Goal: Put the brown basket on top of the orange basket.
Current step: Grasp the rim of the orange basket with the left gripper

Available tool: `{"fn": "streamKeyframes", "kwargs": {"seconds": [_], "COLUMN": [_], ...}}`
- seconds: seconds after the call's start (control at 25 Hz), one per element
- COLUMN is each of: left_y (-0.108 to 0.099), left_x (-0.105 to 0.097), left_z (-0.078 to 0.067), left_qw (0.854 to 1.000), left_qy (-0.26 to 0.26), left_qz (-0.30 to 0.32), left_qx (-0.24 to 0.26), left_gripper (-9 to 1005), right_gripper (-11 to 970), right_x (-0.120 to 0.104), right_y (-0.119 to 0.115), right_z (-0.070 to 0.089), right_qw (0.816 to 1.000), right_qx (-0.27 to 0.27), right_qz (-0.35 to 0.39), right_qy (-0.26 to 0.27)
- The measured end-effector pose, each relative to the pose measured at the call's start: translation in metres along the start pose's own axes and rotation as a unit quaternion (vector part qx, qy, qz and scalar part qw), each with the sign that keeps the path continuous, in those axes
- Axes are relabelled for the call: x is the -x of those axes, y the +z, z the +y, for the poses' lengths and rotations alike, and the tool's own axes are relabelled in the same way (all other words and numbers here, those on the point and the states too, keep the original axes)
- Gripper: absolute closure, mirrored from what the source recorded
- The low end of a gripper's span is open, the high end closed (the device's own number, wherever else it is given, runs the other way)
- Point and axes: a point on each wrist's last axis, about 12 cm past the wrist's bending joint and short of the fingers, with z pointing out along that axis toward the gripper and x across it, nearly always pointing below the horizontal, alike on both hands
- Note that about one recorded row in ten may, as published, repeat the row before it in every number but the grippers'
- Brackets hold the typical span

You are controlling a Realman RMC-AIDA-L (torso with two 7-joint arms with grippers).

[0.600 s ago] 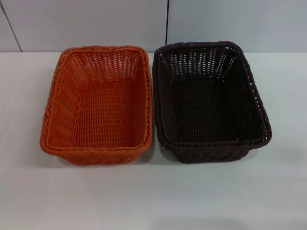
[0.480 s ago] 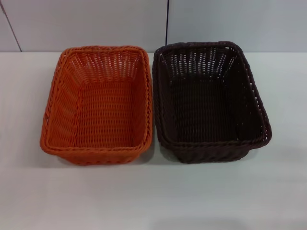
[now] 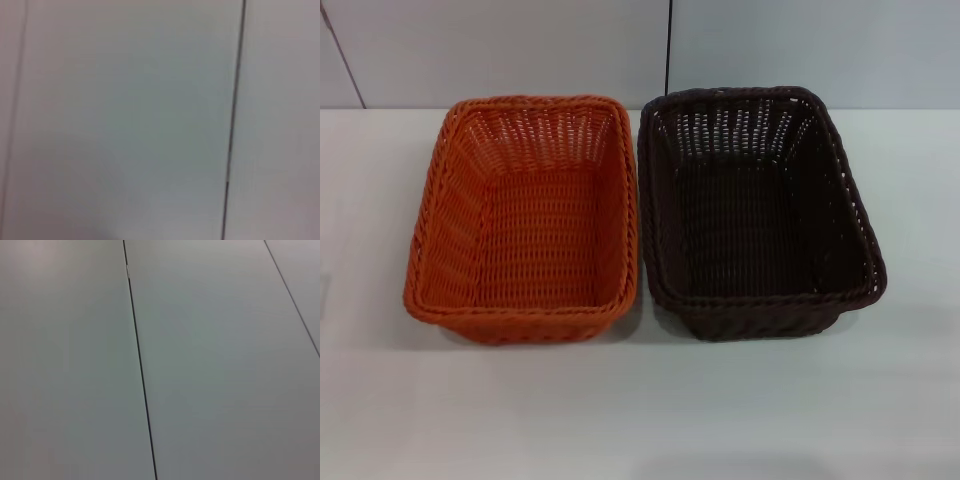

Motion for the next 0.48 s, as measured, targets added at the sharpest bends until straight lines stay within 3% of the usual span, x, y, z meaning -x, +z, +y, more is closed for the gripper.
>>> {"fn": "streamKeyframes", "kwargs": {"seconds": [0.16, 0.2, 0.28, 0.32, 0.4, 0.44, 0.48], "left_y": [0.008, 0.022, 0.022, 0.035, 0.035, 0.055, 0.059], "left_x": [0.006, 0.017, 0.017, 0.031, 0.031, 0.073, 0.086], "left_z": [-0.004, -0.009, -0.009, -0.016, -0.016, -0.032, -0.037], "left_qw": [1.000, 0.998, 0.998, 0.996, 0.996, 0.989, 0.987], "left_qy": [-0.003, -0.011, -0.011, -0.022, -0.022, -0.004, 0.009], "left_qz": [-0.006, -0.001, -0.001, 0.013, 0.013, 0.041, 0.052], "left_qx": [-0.022, -0.058, -0.058, -0.090, -0.090, -0.144, -0.152], "left_gripper": [221, 222, 223, 223, 225, 225, 226], "right_gripper": [143, 143, 143, 143, 143, 143, 143], "right_x": [0.000, 0.000, 0.001, 0.001, 0.001, 0.001, 0.001], "right_y": [0.000, 0.000, 0.000, -0.001, -0.001, -0.002, -0.002], "right_z": [0.000, 0.000, -0.001, -0.001, -0.001, -0.002, -0.002], "right_qw": [1.000, 1.000, 1.000, 1.000, 1.000, 1.000, 1.000], "right_qx": [0.000, 0.000, 0.000, -0.001, -0.001, -0.002, -0.002], "right_qz": [-0.001, -0.001, -0.001, -0.001, -0.001, 0.000, 0.001], "right_qy": [0.000, 0.000, 0.000, -0.001, -0.001, -0.002, -0.002]}}
